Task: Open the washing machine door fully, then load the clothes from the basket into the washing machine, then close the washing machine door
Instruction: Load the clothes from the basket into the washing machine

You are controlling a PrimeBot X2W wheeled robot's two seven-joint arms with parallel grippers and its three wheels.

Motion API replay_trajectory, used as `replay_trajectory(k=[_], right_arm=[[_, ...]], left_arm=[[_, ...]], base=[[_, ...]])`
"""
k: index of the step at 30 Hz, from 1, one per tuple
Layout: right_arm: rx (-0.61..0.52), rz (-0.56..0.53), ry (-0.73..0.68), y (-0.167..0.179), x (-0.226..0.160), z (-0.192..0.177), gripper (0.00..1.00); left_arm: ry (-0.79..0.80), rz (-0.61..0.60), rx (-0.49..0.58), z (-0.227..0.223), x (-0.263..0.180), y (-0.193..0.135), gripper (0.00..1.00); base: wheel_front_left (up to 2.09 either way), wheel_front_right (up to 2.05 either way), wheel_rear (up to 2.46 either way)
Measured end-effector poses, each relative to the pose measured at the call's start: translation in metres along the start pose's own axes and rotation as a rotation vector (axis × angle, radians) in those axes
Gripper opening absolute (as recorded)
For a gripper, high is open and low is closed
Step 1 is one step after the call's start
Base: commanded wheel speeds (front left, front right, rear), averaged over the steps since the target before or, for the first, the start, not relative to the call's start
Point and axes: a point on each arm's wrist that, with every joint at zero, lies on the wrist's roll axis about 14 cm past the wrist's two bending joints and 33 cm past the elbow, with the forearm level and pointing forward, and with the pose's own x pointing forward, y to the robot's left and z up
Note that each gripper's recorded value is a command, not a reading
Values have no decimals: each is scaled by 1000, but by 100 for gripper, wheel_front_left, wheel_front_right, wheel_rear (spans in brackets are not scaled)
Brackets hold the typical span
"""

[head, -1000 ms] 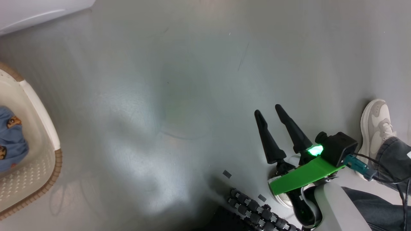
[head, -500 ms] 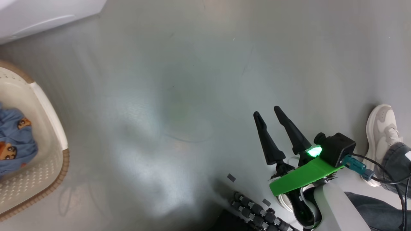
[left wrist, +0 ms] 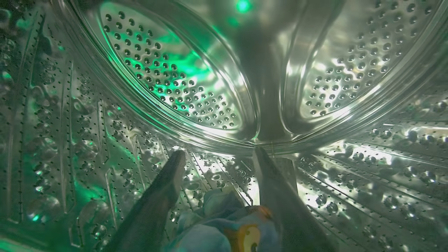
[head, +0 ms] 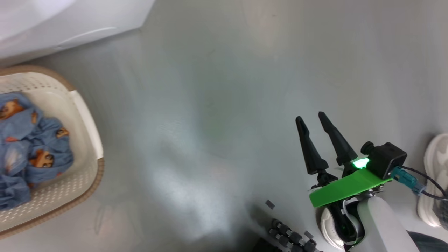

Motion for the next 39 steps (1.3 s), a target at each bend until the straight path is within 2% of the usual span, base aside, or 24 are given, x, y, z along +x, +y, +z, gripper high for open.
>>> replay_trajectory(k=[11,25,39], right_arm=[[-7,65,-30,15,11,8,100],[-36,158,-77,36,14,24,100],[-43,252,-93,65,6,27,100]], left_arm=[[-12,-22,-34,3,-37,-8,100],[-31,-100,-25,0,-109,-13,100],[71,-93,-71,-52,-216,14,100]], base=[[0,0,0],[0,0,0],[0,0,0]])
